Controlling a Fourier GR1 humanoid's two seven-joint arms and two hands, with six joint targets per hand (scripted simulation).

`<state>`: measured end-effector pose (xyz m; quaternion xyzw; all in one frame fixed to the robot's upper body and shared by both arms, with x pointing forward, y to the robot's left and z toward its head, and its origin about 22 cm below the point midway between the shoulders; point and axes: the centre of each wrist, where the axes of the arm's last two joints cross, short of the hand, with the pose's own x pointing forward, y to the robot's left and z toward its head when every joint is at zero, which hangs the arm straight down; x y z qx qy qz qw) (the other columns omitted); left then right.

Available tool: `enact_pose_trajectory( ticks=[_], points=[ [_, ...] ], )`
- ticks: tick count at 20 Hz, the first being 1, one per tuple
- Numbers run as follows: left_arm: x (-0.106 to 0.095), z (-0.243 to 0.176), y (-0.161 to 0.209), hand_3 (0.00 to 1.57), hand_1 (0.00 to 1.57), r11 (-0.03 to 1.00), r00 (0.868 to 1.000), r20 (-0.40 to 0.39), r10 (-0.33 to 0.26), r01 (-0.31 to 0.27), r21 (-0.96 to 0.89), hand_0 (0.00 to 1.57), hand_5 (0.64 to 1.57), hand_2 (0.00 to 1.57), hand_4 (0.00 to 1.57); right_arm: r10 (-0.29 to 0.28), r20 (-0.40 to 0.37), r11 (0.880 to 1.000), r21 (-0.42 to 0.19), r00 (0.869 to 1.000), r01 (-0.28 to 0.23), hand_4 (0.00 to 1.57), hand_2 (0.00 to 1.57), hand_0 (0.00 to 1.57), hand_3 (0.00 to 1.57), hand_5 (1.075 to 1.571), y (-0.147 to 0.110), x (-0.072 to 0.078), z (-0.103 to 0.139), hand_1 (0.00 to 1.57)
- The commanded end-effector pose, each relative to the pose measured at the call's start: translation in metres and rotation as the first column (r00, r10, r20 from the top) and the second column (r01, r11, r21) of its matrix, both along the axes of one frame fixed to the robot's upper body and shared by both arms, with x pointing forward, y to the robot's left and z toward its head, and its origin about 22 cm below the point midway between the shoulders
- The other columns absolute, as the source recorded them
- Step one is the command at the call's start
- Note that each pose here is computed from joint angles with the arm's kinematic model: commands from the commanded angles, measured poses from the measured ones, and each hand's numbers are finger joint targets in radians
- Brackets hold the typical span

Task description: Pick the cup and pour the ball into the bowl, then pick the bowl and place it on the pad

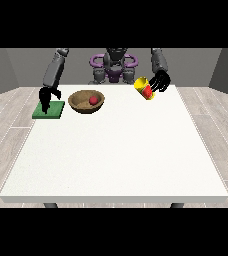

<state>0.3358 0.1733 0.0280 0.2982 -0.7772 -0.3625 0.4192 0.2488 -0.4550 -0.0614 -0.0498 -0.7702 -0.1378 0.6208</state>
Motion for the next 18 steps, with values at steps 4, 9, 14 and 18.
enact_pose_trajectory(
  ticks=[4,9,14,18],
  points=[
    [0.007,0.004,0.046,0.57,0.97,0.894,0.987,0.099,-0.123,0.154,-0.421,0.97,1.545,0.92,1.21,-0.034,0.099,0.999,0.030,0.995,0.031,0.66,0.41,0.00,0.27,1.552,-0.001,0.012,0.013,0.00],
    [0.001,-0.036,0.067,0.00,0.00,0.825,0.972,-0.047,-0.228,0.168,-0.540,0.00,0.647,0.00,0.00,-0.004,0.194,1.000,0.027,0.981,-0.001,0.00,0.00,0.00,0.00,1.564,0.002,0.037,0.042,0.00],
    [0.007,-0.041,0.067,0.00,0.00,0.812,0.980,-0.044,-0.196,0.136,-0.568,0.00,0.654,0.00,0.00,0.057,0.118,0.998,0.028,0.991,-0.061,0.00,0.00,0.00,0.00,1.571,0.054,0.066,0.031,0.00],
    [0.018,-0.020,0.069,0.00,0.00,0.806,0.976,-0.036,-0.217,0.158,-0.570,0.00,0.674,0.00,0.00,0.068,0.080,0.992,0.103,0.994,-0.076,0.00,0.00,0.00,0.00,1.568,0.077,0.075,0.019,0.00]
  ],
)
